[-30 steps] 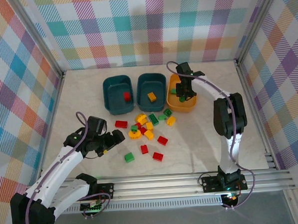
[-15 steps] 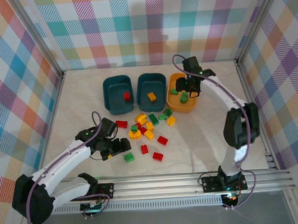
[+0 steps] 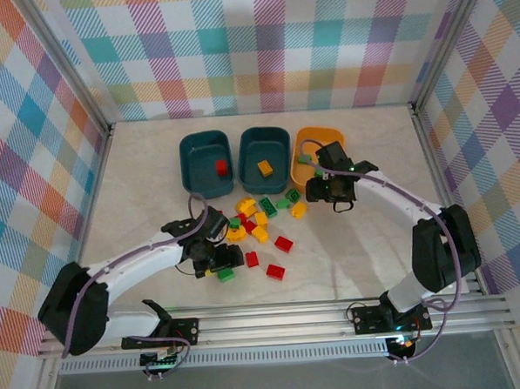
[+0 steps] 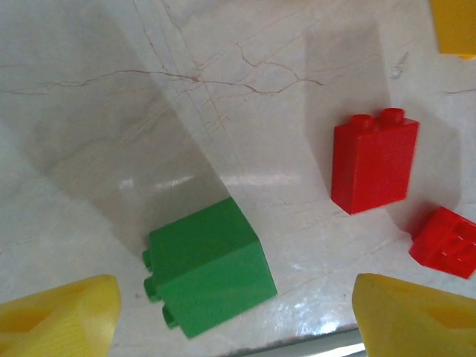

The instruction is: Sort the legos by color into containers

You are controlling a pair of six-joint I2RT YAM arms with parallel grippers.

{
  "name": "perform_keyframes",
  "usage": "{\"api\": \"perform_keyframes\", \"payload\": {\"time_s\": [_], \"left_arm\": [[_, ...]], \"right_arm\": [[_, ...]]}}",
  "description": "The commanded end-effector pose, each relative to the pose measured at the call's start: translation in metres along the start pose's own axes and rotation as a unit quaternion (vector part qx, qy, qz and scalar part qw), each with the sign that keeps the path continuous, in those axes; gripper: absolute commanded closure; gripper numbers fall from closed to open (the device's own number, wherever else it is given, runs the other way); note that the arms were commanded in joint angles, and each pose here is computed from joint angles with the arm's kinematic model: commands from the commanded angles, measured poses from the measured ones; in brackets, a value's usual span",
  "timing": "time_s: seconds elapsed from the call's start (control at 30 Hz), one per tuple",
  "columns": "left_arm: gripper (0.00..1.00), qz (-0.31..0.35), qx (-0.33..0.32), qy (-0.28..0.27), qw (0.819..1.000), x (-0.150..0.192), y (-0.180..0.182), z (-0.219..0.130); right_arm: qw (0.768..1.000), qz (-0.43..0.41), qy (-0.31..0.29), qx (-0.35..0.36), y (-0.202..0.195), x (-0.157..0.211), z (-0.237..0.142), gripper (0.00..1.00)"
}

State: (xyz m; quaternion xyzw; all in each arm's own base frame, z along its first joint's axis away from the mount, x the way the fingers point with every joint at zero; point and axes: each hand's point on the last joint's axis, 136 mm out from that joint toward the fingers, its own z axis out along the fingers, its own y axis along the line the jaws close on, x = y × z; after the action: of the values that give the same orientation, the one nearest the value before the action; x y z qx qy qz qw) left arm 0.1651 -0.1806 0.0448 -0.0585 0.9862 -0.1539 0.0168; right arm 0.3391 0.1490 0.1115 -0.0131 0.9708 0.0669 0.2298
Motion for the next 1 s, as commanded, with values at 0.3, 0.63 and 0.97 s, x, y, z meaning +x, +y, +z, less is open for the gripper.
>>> {"api": "perform_keyframes", "payload": {"time_s": [0.3, 0.63, 0.97], "left_arm": [[0.50, 0.009, -0.031, 0.022, 0.999, 0.007, -0.001, 0.023], [0.60, 0.033, 0.050, -0.035, 0.998, -0.026, -0.065, -0.026], [0.60, 0.138, 0.121, -0.109, 0.977, -0.148, -0.218, -0.058]], "right_arm": [[0.998, 0.013, -0.064, 0.012, -0.015, -0.009, -0.040, 0.31], [0.995, 0.048, -0.071, 0.047, -0.043, 0.004, -0.049, 0.32], [0.977, 0.186, -0.103, 0.027, -0.077, 0.035, -0.067, 0.25]]}}
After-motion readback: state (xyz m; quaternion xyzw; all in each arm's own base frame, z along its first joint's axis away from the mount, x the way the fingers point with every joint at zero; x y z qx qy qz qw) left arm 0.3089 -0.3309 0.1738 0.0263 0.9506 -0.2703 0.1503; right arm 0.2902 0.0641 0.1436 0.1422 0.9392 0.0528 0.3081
